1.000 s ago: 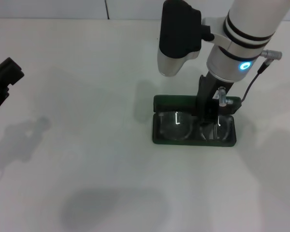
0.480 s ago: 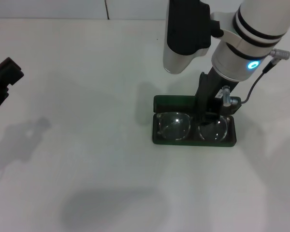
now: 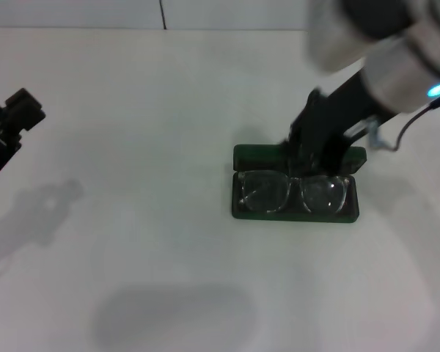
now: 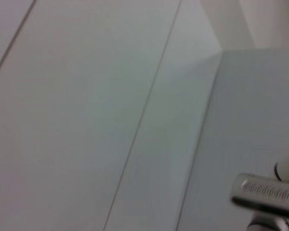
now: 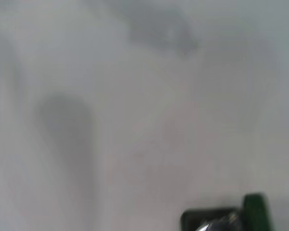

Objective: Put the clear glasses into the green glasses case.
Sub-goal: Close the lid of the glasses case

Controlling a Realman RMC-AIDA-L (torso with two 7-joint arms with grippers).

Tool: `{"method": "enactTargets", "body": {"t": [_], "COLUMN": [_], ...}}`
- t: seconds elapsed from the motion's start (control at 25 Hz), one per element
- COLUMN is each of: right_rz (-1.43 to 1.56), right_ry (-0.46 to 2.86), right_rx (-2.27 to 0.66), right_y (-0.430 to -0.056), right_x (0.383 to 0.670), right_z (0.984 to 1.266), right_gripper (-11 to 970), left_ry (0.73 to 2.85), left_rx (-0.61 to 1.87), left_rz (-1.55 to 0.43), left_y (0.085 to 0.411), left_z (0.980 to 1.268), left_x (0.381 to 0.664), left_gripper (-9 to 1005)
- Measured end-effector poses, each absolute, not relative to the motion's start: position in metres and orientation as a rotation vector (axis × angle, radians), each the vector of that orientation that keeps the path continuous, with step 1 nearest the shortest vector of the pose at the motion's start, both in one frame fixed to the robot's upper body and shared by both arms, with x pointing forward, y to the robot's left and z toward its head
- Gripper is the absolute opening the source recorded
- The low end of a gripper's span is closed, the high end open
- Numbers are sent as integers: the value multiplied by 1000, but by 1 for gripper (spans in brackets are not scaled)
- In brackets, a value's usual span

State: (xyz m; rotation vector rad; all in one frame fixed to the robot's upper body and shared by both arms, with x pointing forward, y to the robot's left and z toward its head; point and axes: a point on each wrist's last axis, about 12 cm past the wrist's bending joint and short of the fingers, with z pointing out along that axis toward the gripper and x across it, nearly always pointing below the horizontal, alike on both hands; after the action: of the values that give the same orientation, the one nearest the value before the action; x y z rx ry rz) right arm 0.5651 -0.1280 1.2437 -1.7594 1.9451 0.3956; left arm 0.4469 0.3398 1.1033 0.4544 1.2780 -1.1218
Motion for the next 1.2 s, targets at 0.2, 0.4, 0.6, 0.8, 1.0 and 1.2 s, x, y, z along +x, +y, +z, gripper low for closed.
{"method": "enactTargets", "body": {"t": [0.2, 0.4, 0.6, 0.8, 1.0, 1.2], "right_rz": [610, 739, 836, 826, 765, 729], "right_ry": [1790, 1613, 1496, 1448, 1416, 1412], "right_rx": [-1459, -1040, -717, -510, -354, -286], "right_y": [-196, -292, -349, -380, -408, -421], "right_x": [545, 520, 515, 504, 487, 482], "right_z": [1266, 1257, 1218, 1176, 1156, 1145], "right_gripper": [224, 224, 222, 220, 219, 219], "left_ry": [1264, 1241, 1371, 1553, 1655, 1707], "left_rx": [495, 637, 848, 1049, 1189, 1233], "left_rz": [-1182, -1272, -1319, -1248, -1131, -1071], "left_y": [334, 311, 278, 226, 172, 141], "left_z": [1116, 1138, 1164, 1174, 1161, 1147], "left_x": [467, 501, 545, 585, 602, 606], "left_gripper": [132, 132, 132, 132, 226, 248]}}
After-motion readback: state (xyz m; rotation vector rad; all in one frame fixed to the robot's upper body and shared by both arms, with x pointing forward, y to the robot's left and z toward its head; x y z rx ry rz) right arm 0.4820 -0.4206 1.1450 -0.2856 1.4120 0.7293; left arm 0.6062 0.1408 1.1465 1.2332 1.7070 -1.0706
